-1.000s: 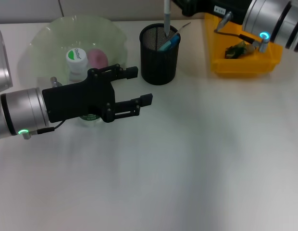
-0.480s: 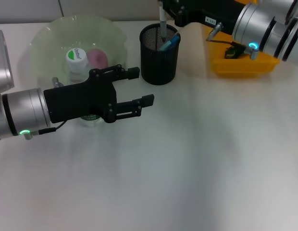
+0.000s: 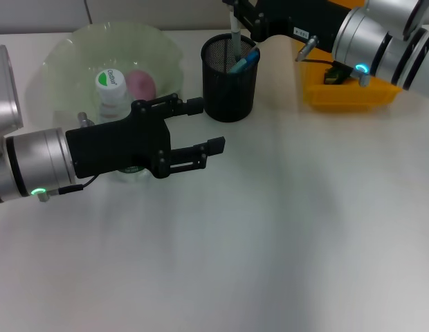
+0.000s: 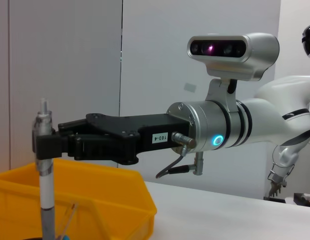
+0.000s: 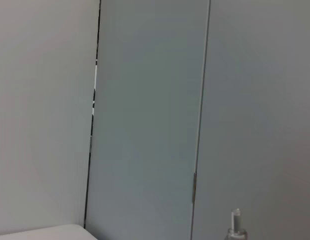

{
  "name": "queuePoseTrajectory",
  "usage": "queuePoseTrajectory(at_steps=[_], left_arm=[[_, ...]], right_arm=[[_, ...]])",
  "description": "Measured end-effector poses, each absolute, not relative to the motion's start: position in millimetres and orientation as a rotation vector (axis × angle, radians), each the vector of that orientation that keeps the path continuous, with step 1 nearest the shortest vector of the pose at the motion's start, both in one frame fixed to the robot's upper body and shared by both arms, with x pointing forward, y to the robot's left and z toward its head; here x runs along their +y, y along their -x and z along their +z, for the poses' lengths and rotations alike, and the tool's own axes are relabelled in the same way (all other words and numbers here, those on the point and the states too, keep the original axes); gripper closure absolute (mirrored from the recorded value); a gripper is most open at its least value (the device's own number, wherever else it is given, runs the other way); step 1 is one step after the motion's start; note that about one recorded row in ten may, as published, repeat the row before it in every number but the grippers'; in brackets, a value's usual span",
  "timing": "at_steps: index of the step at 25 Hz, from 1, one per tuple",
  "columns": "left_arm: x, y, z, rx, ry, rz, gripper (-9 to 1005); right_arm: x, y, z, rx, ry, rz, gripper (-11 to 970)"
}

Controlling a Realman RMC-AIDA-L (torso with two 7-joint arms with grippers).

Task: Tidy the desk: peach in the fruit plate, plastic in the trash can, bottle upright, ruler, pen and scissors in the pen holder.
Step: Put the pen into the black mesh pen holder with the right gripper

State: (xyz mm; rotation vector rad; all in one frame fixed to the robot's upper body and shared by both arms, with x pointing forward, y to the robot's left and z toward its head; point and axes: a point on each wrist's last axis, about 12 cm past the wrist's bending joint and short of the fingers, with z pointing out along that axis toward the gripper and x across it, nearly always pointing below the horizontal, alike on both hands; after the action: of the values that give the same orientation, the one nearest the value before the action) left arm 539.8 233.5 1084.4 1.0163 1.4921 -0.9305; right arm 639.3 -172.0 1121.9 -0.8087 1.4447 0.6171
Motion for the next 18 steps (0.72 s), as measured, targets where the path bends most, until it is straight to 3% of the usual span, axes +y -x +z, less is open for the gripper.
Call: queuePoseTrajectory(at_steps=[18], left_arm=[[231.3,-540.0,1086.5,1.479,-1.032,-0.932,246]], right_arm=[[-177.7,-635.3,1124.8,1.392,0.786,0.621,735]])
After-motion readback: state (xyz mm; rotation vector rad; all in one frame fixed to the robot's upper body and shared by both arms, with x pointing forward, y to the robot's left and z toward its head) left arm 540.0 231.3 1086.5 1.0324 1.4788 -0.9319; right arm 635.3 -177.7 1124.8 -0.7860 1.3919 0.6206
